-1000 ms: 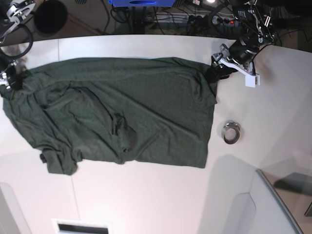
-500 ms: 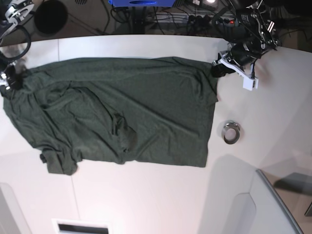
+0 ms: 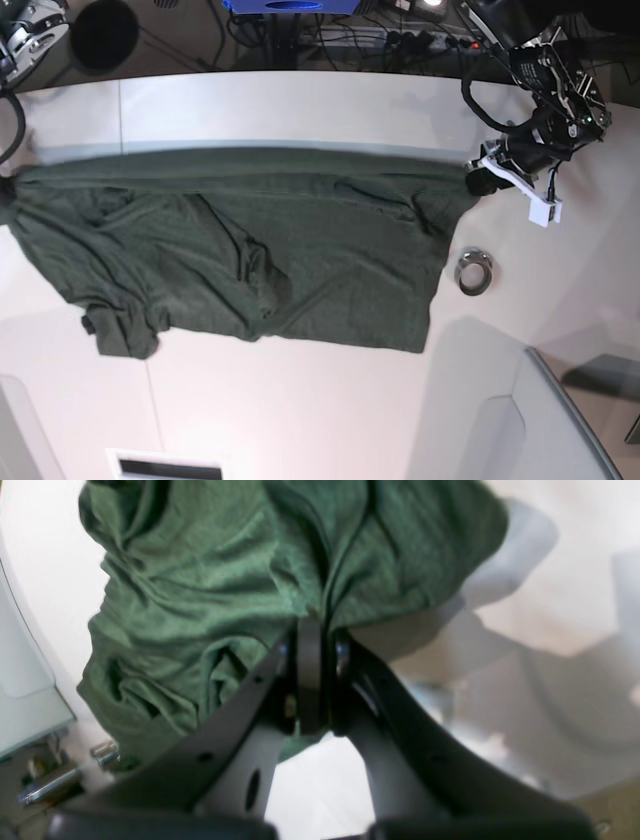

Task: Layout the t-shirt on the table in an organized manner, then fold the t-shirt properly
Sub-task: 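Stretch the shirt between both grippers, pulling the left gripper away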

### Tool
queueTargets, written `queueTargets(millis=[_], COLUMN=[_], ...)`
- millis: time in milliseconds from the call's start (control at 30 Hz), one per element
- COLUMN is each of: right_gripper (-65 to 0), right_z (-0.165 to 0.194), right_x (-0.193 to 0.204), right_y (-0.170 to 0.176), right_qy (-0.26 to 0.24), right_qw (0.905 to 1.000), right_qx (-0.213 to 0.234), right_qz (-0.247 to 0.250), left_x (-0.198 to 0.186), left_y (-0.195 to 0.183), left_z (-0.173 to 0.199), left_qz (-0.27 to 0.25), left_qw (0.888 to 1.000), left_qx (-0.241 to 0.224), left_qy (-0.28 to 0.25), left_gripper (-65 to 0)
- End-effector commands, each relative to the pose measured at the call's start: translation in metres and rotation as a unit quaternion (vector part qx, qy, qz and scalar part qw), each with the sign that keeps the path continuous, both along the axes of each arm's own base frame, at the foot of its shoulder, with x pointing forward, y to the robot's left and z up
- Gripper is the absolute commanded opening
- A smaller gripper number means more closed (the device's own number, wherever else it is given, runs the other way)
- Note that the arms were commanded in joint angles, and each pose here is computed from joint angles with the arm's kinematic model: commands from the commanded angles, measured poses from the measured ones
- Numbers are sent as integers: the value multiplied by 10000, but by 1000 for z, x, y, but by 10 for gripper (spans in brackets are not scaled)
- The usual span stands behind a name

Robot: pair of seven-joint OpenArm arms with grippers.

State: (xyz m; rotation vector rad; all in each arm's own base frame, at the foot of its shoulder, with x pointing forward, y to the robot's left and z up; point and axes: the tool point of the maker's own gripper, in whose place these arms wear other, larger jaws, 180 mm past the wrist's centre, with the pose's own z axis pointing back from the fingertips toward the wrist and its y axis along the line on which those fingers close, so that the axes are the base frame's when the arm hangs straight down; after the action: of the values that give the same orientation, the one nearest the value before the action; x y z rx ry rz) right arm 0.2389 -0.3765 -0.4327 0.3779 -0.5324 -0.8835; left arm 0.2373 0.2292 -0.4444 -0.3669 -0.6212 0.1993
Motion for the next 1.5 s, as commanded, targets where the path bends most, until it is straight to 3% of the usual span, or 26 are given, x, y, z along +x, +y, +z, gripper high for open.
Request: queueTargets(millis=[0, 233, 467, 567, 667, 967, 1333, 1400, 1467], right_gripper=[-642, -642, -642, -642, -642, -642, -632, -587, -473], right_z=[22, 9, -4, -20, -33, -41, -40, -40, -40], right_x=[13, -4, -28, -37, -46, -69, -68, -68, -68], right_y=[-17, -18, -27, -23, -17, -24, -29, -28, -28], right_qy=[-279, -122, 37, 162, 294, 452, 378, 376, 376], right_qw=[9992, 9992, 9982, 9985, 9984, 9968, 9963, 9963, 9963], right_qx=[-281, -342, -531, -359, -198, -339, -425, -417, -417], right_qz=[-68, -136, -285, -387, -451, -569, -640, -647, -647], left_x=[5, -20, -76, -90, -93, -86, -89, -90, -96], left_y=[5, 4, 2, 3, 4, 12, 10, 10, 11], left_z=[8, -5, -28, -32, -33, -9, -13, -14, -15], left_qz=[-23, -62, -93, -75, -69, -186, -203, -212, -221], left_qw=[9999, 9997, 9966, 9954, 9951, 9964, 9960, 9956, 9951], left_qx=[53, 45, 42, 44, 53, 452, 418, 439, 452], left_qy=[-132, 211, 812, 949, 988, 697, 766, 795, 854], left_gripper=[-650, -650, -650, -650, -650, -650, -650, -650, -650])
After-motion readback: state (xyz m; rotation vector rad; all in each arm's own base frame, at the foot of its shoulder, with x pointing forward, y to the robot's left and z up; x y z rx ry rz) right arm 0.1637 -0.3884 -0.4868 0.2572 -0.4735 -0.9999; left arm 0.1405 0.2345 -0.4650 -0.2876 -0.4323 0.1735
